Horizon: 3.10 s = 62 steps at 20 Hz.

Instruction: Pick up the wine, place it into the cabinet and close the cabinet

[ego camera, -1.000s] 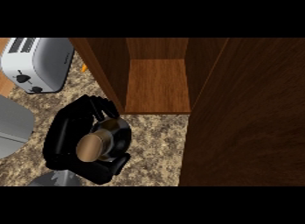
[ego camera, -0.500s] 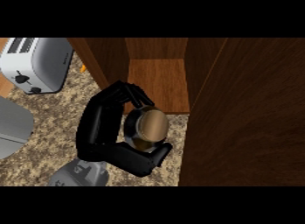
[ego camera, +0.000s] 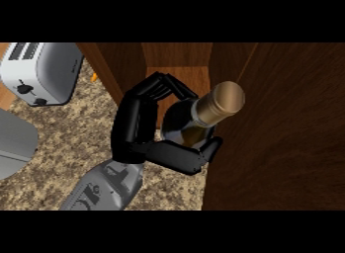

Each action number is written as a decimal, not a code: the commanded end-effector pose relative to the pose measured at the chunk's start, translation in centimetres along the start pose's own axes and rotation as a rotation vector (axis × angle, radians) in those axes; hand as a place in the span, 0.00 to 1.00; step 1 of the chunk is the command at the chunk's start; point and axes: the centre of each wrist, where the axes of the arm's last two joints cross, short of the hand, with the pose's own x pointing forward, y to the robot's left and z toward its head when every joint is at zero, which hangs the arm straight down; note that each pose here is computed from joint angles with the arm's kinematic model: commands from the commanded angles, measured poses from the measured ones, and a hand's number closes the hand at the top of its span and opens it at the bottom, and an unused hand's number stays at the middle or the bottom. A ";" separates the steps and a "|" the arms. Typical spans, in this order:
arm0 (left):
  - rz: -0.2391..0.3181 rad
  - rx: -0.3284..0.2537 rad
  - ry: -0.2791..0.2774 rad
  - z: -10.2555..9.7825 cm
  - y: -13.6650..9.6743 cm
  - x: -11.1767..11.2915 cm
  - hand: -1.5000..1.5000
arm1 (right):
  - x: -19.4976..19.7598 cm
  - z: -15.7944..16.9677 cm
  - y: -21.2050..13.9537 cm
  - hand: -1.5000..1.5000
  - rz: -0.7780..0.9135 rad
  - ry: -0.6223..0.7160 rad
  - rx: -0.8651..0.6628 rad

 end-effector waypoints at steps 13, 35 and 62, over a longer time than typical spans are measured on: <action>0.003 0.091 0.002 -0.5 -0.4 -2.8 1.00 | 2.9 2.6 1.3 0.00 -0.046 -0.041 0.019; -0.177 0.162 -0.015 -1.1 1.9 -11.7 1.00 | 1.4 2.4 -0.4 0.00 -0.037 -0.063 0.019; -0.184 0.238 0.066 -8.3 6.2 -13.4 1.00 | 1.9 3.0 0.0 0.00 -0.062 -0.061 0.052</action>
